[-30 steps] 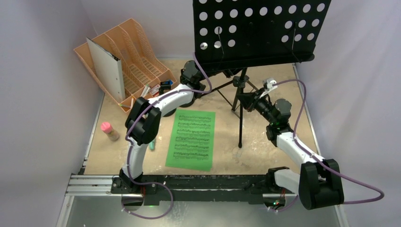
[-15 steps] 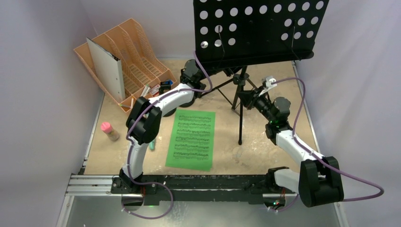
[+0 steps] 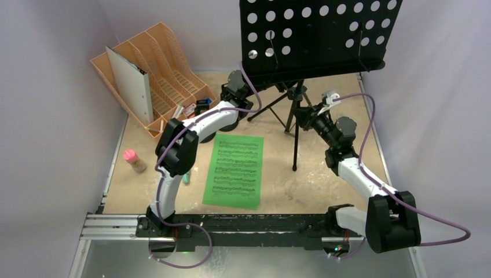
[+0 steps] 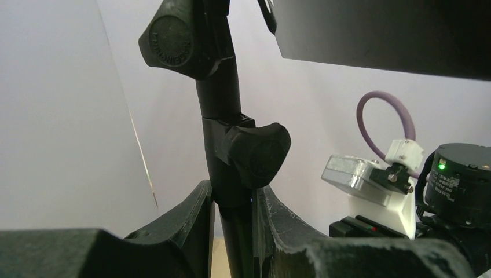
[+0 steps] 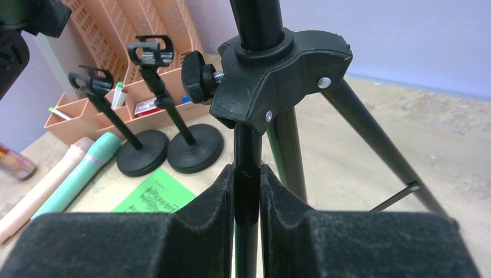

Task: Pack up the instrument practice props
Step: Close the music stand at the center of the board.

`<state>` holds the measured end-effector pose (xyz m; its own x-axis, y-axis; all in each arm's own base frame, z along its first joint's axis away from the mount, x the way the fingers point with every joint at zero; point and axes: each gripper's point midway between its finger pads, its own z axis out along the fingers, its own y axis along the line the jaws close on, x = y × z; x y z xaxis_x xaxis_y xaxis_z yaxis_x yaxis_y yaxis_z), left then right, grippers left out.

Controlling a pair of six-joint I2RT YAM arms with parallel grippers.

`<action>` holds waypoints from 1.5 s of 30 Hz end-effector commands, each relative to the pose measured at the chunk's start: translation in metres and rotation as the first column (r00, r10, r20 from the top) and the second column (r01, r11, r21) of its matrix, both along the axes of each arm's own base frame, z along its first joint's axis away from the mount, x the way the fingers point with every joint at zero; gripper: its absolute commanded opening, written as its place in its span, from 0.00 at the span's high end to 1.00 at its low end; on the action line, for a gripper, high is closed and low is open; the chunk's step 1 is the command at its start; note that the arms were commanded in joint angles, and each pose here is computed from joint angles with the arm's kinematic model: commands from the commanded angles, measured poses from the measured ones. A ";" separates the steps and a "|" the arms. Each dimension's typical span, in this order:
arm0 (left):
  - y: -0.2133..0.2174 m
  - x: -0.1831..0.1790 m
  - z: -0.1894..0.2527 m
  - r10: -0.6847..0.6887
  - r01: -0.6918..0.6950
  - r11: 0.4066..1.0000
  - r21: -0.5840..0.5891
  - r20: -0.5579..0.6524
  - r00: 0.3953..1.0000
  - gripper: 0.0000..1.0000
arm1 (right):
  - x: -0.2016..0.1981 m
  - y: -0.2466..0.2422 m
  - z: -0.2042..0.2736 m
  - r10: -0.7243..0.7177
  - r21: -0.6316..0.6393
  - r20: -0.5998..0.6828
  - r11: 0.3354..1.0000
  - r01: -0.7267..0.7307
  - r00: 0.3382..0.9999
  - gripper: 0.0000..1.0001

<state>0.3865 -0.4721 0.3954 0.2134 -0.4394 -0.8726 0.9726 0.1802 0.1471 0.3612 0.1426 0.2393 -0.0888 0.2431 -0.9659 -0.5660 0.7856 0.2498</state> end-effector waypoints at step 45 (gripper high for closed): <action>-0.009 -0.035 -0.023 -0.109 0.114 0.991 0.077 -0.057 0.992 1.00 | 0.012 -0.020 0.230 -0.152 0.113 0.657 0.988 0.102 0.738 1.00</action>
<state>0.3964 -0.4620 0.3960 0.2573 -0.4287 -0.8660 0.9540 0.2553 0.1571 0.4011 0.1554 0.2812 0.0609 0.1766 -0.9824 -0.6221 0.7764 0.1010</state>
